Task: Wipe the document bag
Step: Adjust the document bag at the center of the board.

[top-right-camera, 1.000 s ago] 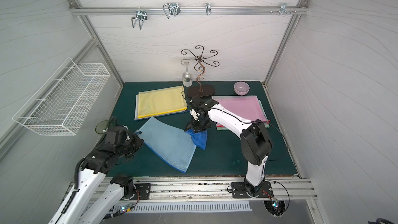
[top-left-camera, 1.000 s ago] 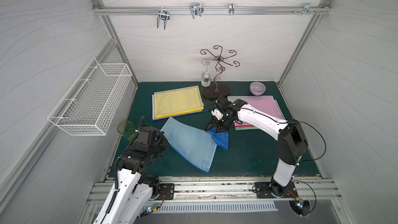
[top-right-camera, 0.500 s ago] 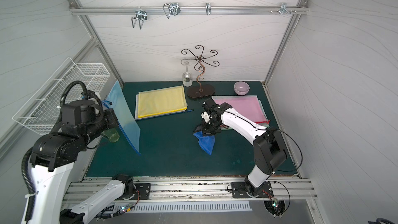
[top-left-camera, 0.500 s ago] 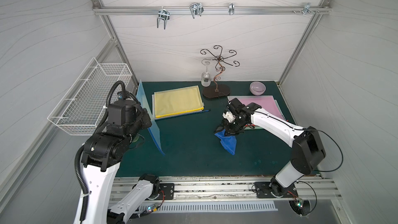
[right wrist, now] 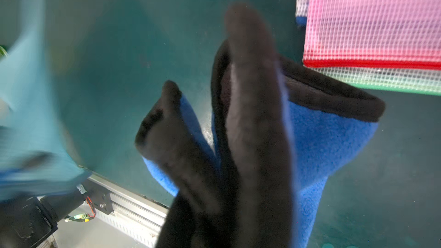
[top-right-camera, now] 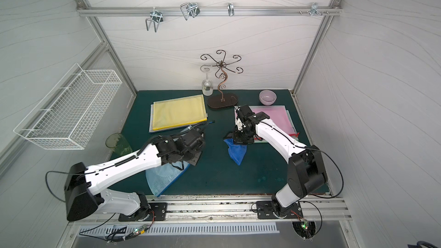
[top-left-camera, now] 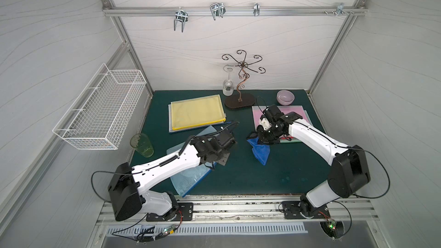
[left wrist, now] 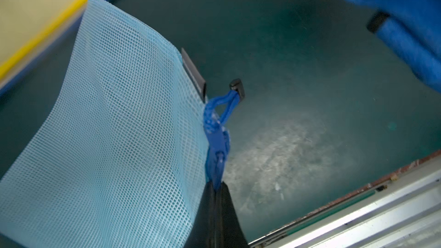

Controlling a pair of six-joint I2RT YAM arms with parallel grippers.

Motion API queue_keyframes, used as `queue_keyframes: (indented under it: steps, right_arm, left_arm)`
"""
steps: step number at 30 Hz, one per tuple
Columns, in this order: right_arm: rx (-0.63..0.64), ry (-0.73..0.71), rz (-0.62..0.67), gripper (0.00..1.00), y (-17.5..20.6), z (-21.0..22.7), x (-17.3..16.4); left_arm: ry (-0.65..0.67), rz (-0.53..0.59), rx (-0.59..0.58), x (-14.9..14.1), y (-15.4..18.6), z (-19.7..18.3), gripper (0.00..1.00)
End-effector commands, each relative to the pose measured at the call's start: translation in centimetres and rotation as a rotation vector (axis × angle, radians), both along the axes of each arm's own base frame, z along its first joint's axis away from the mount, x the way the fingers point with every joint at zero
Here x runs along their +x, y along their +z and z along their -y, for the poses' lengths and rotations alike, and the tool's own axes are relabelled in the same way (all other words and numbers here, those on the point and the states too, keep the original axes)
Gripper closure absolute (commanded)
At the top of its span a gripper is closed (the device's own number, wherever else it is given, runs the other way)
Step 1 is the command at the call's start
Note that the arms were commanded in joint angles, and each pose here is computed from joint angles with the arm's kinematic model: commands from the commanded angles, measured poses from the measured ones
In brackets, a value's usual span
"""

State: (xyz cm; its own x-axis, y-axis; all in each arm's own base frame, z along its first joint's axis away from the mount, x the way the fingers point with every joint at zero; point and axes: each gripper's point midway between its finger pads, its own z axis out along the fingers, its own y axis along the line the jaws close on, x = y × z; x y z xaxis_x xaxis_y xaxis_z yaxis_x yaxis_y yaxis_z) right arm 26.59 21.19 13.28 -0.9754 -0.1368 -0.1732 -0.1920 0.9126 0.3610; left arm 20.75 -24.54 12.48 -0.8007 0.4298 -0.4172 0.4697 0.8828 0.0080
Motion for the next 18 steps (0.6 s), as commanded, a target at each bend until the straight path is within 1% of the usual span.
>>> queue_keyframes:
  steps: [1,3,6,8,11,14,18]
  right_arm:
    - [-0.006,-0.014,0.025,1.00,1.0,0.6,-0.2]
    - [-0.010,-0.016,0.020,1.00,0.8,0.7,-0.4]
    - [-0.027,-0.025,0.023,1.00,0.6,1.3,-0.8]
    - [-0.047,-0.044,0.045,1.00,0.9,1.9,-0.7]
    - [-0.075,-0.071,0.073,1.00,1.3,2.9,-0.5]
    - [-0.078,-0.093,0.086,1.00,1.4,3.5,-0.2]
    - [-0.074,-0.102,0.088,1.00,1.5,3.8,0.1]
  left_arm:
    - [-0.063,-0.004,-0.146,0.0,-0.3,4.7,1.00]
    - [-0.115,-0.013,-0.173,-0.4,-1.0,6.1,1.00]
    - [-0.199,-0.026,-0.164,-1.2,-1.9,7.5,1.00]
    - [-0.268,-0.016,-0.172,-2.0,-1.8,8.8,1.00]
    - [-0.342,-0.020,-0.217,-3.0,-1.9,10.7,1.00]
    - [-0.398,-0.045,-0.245,-3.6,-2.5,11.9,1.00]
    - [-0.410,-0.051,-0.243,-3.6,-3.2,12.4,1.00]
